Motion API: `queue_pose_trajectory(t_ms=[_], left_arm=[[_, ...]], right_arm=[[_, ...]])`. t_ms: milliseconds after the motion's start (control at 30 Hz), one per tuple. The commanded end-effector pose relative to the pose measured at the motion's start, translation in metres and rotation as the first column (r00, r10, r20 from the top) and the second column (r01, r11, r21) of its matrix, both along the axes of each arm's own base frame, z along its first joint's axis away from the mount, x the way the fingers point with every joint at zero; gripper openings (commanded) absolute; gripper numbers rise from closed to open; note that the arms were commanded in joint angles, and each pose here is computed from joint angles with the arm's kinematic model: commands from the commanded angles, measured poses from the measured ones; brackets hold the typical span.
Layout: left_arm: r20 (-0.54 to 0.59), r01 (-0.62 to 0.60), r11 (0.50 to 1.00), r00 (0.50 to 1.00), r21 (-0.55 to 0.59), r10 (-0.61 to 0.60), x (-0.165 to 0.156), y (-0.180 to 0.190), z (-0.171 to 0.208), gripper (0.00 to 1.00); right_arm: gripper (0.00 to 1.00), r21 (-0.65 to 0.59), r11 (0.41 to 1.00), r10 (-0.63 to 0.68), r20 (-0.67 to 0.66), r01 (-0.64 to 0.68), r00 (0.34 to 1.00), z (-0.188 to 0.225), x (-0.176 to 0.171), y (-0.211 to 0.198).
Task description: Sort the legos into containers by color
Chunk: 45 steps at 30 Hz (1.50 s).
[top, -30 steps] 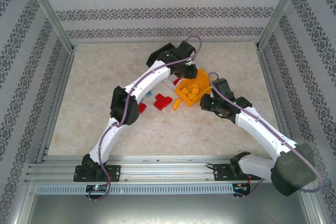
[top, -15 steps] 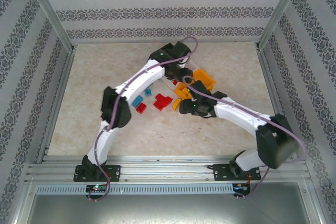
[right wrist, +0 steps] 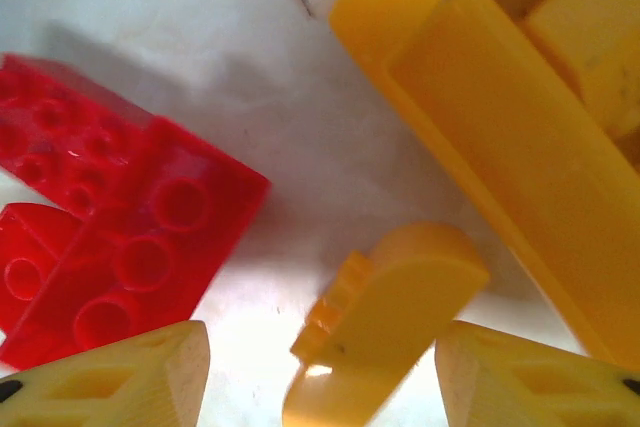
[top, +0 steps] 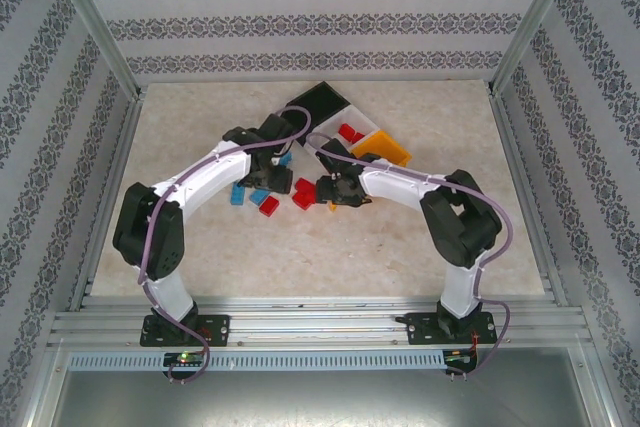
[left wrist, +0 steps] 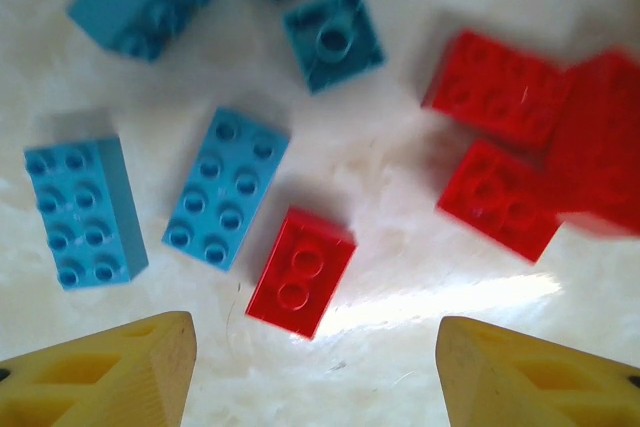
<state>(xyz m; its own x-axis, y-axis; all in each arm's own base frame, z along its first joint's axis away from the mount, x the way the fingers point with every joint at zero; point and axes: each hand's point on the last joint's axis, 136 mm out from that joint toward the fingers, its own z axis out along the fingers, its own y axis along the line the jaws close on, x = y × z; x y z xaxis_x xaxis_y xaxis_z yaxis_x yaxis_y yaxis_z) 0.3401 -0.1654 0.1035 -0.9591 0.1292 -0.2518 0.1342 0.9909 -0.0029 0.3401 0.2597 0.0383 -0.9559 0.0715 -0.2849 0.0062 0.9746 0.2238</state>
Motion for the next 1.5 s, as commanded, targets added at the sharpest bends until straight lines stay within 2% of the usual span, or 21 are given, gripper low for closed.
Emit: queue_pose_trajectory(t_ms=[0, 333, 433, 600, 733, 933, 1133, 1200, 1267, 1300, 1367, 1467], left_arm=[[0.045, 0.029, 0.999, 0.999, -0.038, -0.027, 0.008, -0.010, 0.003, 0.65], [0.021, 0.058, 0.996, 0.998, -0.066, -0.057, 0.007, -0.018, -0.013, 0.65], [0.010, 0.059, 0.996, 0.998, -0.064, -0.059, 0.005, -0.018, -0.019, 0.65], [-0.005, 0.069, 0.996, 0.998, -0.053, -0.070, 0.005, -0.018, -0.033, 0.65], [-0.024, 0.071, 0.997, 0.997, -0.021, -0.072, 0.008, -0.016, -0.045, 0.65], [-0.073, 0.064, 0.998, 0.995, -0.004, -0.064, 0.003, -0.014, -0.066, 0.64], [-0.096, 0.058, 0.998, 0.994, -0.011, -0.058, -0.005, -0.013, -0.074, 0.61], [-0.102, 0.056, 0.998, 0.993, -0.010, -0.057, -0.007, -0.013, -0.076, 0.61], [-0.114, 0.057, 0.998, 0.992, -0.007, -0.057, -0.011, -0.013, -0.081, 0.60], [-0.120, 0.059, 0.998, 0.991, -0.005, -0.059, -0.013, -0.014, -0.084, 0.60], [-0.132, 0.063, 0.998, 0.989, 0.001, -0.062, -0.017, -0.014, -0.089, 0.59], [-0.147, 0.065, 0.998, 0.987, 0.009, -0.063, -0.022, -0.014, -0.098, 0.55]], right_arm=[[0.56, -0.052, 0.998, -0.025, -0.021, 0.023, 0.999, -0.007, 0.007, -0.006], [0.18, -0.090, 0.995, -0.033, -0.017, 0.031, 0.999, -0.005, -0.005, -0.023], [0.15, -0.070, 0.997, -0.021, 0.019, 0.022, 1.000, 0.013, -0.009, -0.023], [0.15, -0.014, 1.000, -0.021, 0.120, 0.023, 0.993, 0.066, -0.009, -0.032], [0.15, -0.011, 0.997, -0.067, 0.198, 0.071, 0.978, 0.103, 0.003, -0.066], [0.15, 0.011, 0.991, -0.130, 0.227, 0.131, 0.965, 0.113, 0.032, -0.107], [0.16, 0.040, 0.989, -0.147, 0.212, 0.142, 0.966, 0.101, 0.061, -0.115], [0.23, 0.052, 0.989, -0.148, 0.211, 0.140, 0.966, 0.095, 0.069, -0.115], [0.39, 0.048, 0.989, -0.146, 0.204, 0.139, 0.968, 0.088, 0.075, -0.116], [0.43, 0.050, 0.990, -0.143, 0.202, 0.135, 0.969, 0.087, 0.078, -0.115], [0.49, 0.051, 0.990, -0.139, 0.200, 0.131, 0.970, 0.087, 0.079, -0.115], [0.51, 0.064, 0.991, -0.128, 0.222, 0.116, 0.967, 0.092, 0.073, -0.109]])
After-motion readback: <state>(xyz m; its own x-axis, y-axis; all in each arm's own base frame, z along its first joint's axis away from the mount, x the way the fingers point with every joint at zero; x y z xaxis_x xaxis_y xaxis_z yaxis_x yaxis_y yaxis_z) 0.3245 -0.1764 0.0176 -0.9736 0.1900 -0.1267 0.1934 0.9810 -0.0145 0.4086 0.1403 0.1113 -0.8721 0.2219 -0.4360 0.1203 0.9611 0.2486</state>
